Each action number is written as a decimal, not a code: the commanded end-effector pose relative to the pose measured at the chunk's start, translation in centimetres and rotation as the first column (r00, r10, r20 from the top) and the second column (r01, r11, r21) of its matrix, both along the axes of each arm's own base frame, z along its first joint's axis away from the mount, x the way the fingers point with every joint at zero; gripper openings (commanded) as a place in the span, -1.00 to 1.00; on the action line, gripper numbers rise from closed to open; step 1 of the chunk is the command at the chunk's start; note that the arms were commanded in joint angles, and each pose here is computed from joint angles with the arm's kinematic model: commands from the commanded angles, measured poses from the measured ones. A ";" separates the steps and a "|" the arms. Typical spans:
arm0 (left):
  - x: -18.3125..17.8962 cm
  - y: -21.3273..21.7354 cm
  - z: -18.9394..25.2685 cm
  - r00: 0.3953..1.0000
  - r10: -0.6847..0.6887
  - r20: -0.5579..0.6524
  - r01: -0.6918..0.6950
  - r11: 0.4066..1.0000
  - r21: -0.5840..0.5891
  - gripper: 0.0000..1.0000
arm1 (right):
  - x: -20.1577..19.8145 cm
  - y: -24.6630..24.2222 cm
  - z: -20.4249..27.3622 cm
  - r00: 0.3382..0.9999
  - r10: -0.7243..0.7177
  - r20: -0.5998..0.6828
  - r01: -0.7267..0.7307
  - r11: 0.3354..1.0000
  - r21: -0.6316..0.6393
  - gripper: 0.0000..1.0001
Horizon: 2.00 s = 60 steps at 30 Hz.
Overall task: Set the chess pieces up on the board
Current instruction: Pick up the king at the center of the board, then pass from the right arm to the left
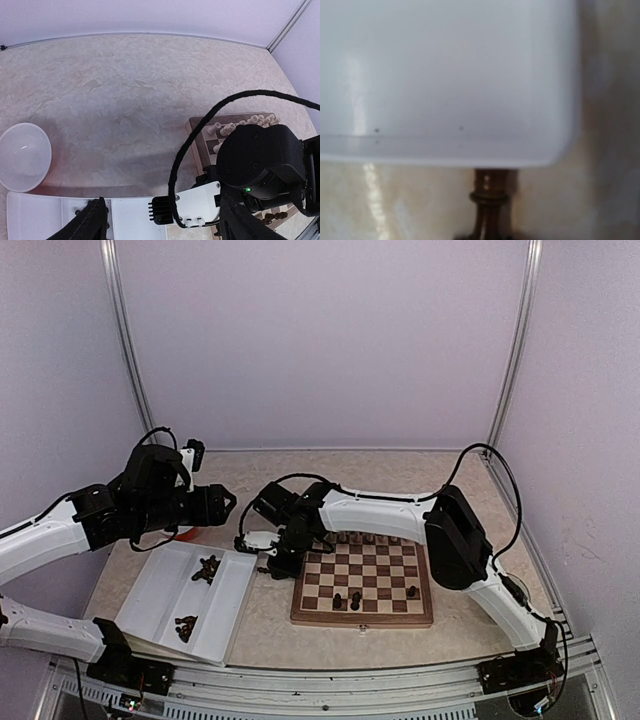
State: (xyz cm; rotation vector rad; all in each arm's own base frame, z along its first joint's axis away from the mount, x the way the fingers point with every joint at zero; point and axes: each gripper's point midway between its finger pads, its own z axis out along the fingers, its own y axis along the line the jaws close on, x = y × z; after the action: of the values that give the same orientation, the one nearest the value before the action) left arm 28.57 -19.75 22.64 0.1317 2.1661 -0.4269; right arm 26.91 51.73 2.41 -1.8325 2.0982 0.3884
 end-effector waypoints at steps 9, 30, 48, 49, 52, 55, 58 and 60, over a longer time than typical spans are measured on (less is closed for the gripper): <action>0.4 -3.8 4.3 0.977 -0.161 0.143 0.182 0.972 -0.148 0.53 | -0.6 -4.1 15.2 0.992 0.101 -0.072 -0.066 0.923 0.378 -1.00; -1.4 -16.4 7.6 0.869 -0.453 0.199 0.490 0.730 -0.477 0.11 | -0.3 -11.9 24.3 0.990 0.142 -0.015 -0.096 0.742 0.663 -1.00; -1.0 -18.9 5.2 0.848 -0.515 0.129 0.509 0.721 -0.470 -0.54 | -1.0 -12.3 23.4 0.987 0.159 -0.020 -0.107 0.747 0.656 -1.00; -1.0 -19.0 5.1 0.847 -0.517 0.124 0.509 0.722 -0.469 -0.56 | -1.0 -12.4 23.4 0.988 0.156 -0.018 -0.106 0.748 0.655 -1.00; -1.0 -18.9 5.0 0.849 -0.515 0.118 0.505 0.725 -0.468 -0.58 | -0.9 -12.5 23.5 0.989 0.148 -0.011 -0.104 0.748 0.655 -1.00; -1.0 -18.8 5.2 0.853 -0.509 0.118 0.499 0.728 -0.470 -0.59 | -0.9 -12.6 23.6 0.990 0.143 -0.004 -0.106 0.747 0.657 -1.00; -1.1 -18.6 5.4 0.855 -0.504 0.120 0.496 0.728 -0.474 -0.61 | -0.9 -12.6 23.5 0.990 0.144 -0.004 -0.106 0.747 0.656 -1.00; -1.3 -18.3 5.8 0.858 -0.497 0.126 0.492 0.729 -0.477 -0.52 | -0.9 -12.6 23.4 0.990 0.143 -0.005 -0.105 0.748 0.656 -1.00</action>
State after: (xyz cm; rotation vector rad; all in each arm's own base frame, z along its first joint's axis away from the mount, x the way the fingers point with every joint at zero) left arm 27.60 -38.20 26.08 0.4335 1.9831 -1.2619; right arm 26.14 39.47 24.37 -1.5341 1.6126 1.0907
